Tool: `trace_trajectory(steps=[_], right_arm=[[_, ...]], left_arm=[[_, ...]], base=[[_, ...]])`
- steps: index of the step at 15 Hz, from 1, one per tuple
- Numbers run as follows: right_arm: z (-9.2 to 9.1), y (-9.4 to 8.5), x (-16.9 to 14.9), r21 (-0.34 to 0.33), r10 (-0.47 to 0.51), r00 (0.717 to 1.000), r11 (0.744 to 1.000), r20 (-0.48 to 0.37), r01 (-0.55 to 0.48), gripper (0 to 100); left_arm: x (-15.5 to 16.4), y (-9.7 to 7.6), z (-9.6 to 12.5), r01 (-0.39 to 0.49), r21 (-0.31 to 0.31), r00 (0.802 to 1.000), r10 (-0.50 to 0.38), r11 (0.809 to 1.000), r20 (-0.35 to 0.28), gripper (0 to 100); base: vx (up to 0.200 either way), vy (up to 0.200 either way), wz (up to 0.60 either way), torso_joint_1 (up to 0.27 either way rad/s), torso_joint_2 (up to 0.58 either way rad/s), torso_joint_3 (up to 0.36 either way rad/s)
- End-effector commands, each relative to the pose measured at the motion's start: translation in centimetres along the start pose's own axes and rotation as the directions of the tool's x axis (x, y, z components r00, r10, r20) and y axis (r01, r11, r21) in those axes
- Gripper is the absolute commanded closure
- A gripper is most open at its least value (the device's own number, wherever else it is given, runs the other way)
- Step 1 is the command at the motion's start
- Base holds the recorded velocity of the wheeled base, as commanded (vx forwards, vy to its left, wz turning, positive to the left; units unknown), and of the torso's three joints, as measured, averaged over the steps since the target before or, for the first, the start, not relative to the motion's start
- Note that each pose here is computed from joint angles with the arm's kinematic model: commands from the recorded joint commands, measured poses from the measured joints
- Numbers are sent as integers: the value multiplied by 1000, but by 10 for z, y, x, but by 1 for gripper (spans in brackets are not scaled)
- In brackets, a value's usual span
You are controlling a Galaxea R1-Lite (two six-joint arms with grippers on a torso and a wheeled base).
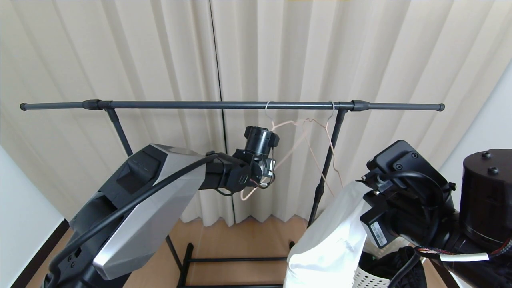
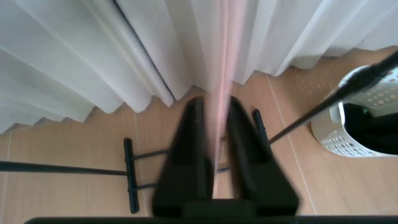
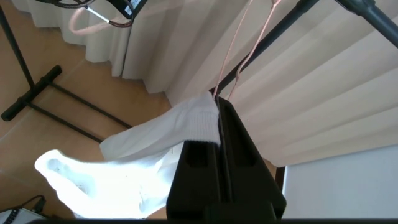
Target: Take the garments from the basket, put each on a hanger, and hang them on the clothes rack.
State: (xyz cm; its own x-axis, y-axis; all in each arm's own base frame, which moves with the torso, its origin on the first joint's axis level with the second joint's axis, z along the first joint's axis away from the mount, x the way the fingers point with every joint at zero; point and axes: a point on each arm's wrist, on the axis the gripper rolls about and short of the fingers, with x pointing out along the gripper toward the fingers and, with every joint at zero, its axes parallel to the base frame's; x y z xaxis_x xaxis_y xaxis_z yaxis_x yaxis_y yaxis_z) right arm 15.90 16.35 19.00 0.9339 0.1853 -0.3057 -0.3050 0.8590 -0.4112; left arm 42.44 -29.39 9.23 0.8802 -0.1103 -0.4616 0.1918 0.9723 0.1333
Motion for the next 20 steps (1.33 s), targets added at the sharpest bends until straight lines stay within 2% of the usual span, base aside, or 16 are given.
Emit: trace_trajectory(steps=[1, 3, 10, 16, 20], right_arm=[[0, 0, 0, -1, 1, 1000, 1000, -1, -1, 100], [0, 0, 0, 0, 1, 1000, 1000, 0, -1, 100], [1, -1, -1, 5, -1, 1000, 1000, 7, 1, 100], [1, -1, -1, 5, -1, 1000, 1000, 7, 1, 100], [1, -1, -1, 4, -2, 1000, 1000, 4, 2, 100]], left_arm=[[-1, 0, 2, -1, -4, 1000, 1, 1000, 7, 100], [-2, 2, 4, -1, -7, 1000, 1, 1000, 12, 100], [-34, 10, 37, 8, -38, 996, -5, 999, 84, 100], [-57, 16, 29, -10, -16, 999, 10, 1000, 40, 100], [-82, 28, 19, -26, -15, 998, 27, 1000, 49, 100]], base=[[0, 0, 0, 0, 0, 0], [0, 0, 0, 0, 0, 0], [0, 0, 0, 0, 0, 0], [0, 0, 0, 0, 0, 0], [0, 0, 0, 0, 0, 0]])
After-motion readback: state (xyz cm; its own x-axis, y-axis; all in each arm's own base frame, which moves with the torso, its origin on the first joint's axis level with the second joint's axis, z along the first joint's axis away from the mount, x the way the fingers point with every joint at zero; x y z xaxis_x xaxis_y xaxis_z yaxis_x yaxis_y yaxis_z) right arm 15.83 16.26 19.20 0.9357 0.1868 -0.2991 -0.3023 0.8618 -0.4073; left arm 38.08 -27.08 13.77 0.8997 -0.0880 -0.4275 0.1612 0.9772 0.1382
